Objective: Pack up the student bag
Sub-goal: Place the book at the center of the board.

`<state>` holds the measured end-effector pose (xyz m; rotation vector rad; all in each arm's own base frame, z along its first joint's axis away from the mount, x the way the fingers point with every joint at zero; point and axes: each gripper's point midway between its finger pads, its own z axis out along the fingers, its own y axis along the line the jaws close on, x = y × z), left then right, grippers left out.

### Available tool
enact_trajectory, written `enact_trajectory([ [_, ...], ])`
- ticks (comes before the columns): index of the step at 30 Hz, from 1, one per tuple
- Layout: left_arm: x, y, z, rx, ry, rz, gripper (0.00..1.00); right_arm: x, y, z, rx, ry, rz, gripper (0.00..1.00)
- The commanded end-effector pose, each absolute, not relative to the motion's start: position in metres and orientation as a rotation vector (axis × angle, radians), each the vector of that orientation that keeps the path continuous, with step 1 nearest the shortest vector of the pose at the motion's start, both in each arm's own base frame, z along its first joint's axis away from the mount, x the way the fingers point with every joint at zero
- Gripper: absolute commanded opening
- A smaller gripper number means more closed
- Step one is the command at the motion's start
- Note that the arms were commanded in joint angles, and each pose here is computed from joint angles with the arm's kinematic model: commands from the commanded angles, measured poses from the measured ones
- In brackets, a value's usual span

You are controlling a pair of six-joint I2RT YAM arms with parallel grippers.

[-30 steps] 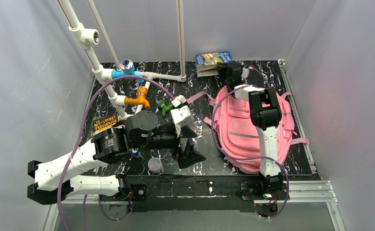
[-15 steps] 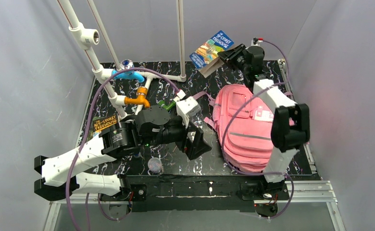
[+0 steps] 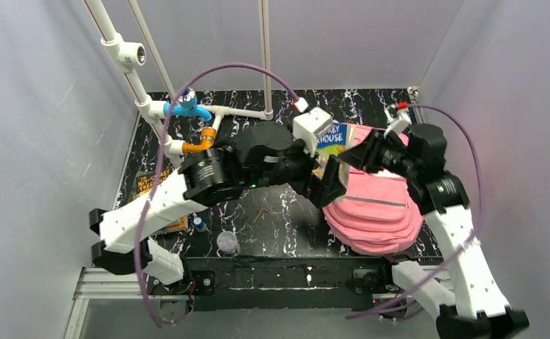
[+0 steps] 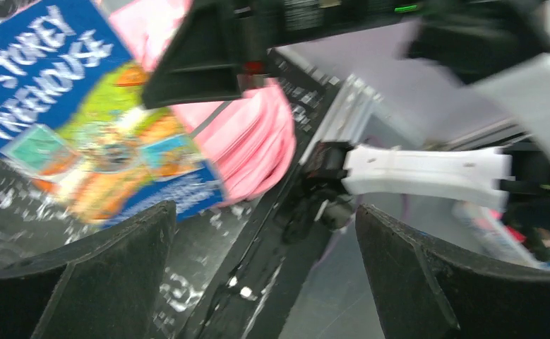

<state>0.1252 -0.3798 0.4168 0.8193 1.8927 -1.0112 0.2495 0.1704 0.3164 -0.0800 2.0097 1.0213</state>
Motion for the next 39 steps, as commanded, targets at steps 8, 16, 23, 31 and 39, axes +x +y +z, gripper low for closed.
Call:
enact_trajectory([
  [8,0.182,-0.339,0.337,0.681,2.046,-0.920,0.98,0.191,0.166,0.308,0.125,1.982,1.199,0.01],
  [16,0.189,-0.329,0.258,0.465,2.232,-0.952,0.98,0.246,0.164,0.238,0.275,2.116,1.079,0.01],
  [23,0.192,-0.357,0.200,0.318,2.336,-1.082,0.98,0.246,0.139,0.181,0.340,2.239,0.851,0.01],
  [31,0.221,-0.387,0.161,0.290,2.392,-1.179,0.98,0.235,0.131,0.156,0.260,2.300,0.774,0.01],
  [39,0.227,-0.391,0.105,0.307,2.514,-1.085,0.95,0.224,0.123,0.143,0.181,2.374,0.694,0.28],
])
